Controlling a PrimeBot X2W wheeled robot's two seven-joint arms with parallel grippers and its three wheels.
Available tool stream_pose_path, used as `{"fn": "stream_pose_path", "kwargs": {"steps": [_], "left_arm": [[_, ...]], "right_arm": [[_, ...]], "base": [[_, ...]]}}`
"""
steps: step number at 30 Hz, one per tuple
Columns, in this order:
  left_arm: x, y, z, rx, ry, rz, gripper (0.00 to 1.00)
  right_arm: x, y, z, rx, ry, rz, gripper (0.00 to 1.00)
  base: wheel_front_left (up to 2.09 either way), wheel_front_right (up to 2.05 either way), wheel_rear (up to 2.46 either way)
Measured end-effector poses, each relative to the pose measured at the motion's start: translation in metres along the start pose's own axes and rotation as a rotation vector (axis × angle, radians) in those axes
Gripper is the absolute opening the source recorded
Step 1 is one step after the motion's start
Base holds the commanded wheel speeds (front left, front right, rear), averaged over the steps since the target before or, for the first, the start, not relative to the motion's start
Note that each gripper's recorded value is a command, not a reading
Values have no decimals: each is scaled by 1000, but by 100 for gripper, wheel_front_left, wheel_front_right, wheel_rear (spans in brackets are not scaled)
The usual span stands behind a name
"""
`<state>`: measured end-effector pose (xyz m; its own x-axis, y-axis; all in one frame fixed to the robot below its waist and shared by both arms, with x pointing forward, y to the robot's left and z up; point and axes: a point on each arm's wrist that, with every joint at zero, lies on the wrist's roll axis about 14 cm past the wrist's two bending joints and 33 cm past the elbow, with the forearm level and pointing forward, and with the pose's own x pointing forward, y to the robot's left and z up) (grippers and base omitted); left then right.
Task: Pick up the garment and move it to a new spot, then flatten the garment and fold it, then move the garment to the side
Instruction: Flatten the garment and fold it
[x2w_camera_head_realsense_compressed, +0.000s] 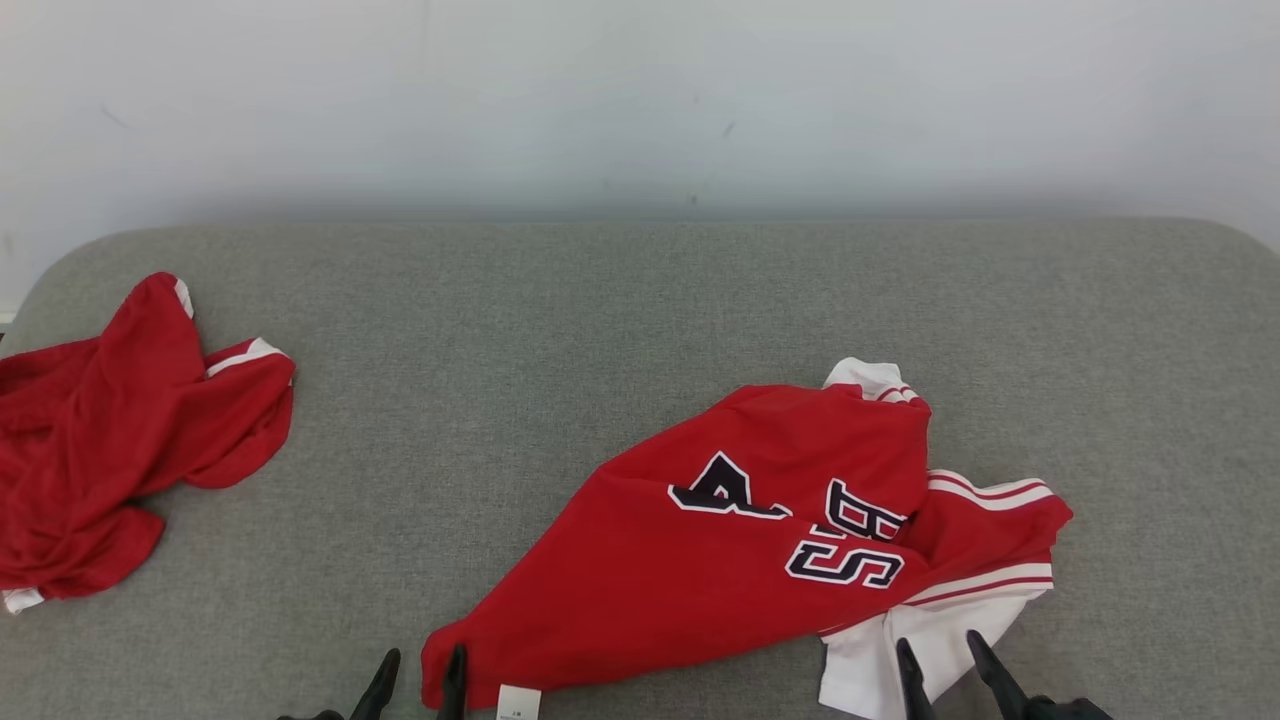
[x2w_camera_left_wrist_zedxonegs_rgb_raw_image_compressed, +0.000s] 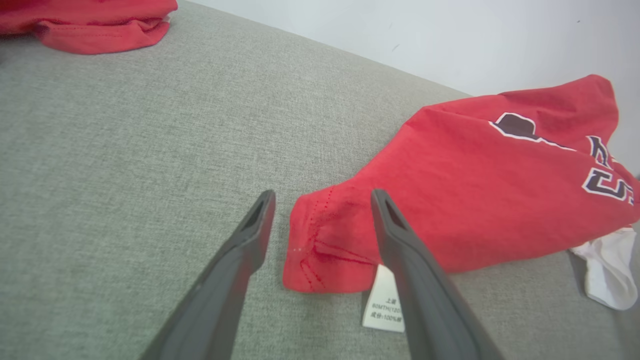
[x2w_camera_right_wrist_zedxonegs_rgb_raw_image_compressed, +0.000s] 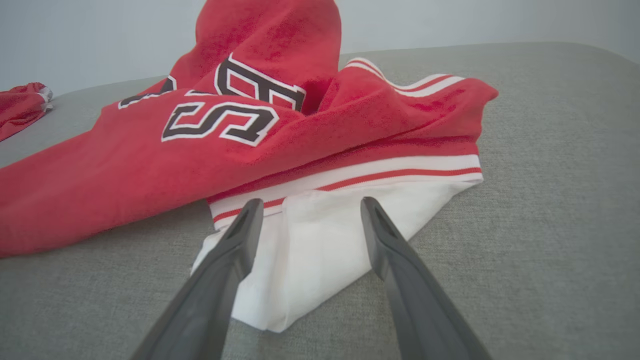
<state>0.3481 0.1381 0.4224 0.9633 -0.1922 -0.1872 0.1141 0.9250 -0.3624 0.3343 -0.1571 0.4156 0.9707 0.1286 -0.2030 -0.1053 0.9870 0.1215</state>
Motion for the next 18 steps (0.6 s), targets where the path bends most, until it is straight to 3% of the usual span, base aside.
{"fn": "stream_pose_path", "kwargs": {"steps": [18], "left_arm": [[1,14,-27,48,102,10,100]], "right_arm": [[28,5,-17,-167,95,120,100]], "base": [[0,0,0]]}}
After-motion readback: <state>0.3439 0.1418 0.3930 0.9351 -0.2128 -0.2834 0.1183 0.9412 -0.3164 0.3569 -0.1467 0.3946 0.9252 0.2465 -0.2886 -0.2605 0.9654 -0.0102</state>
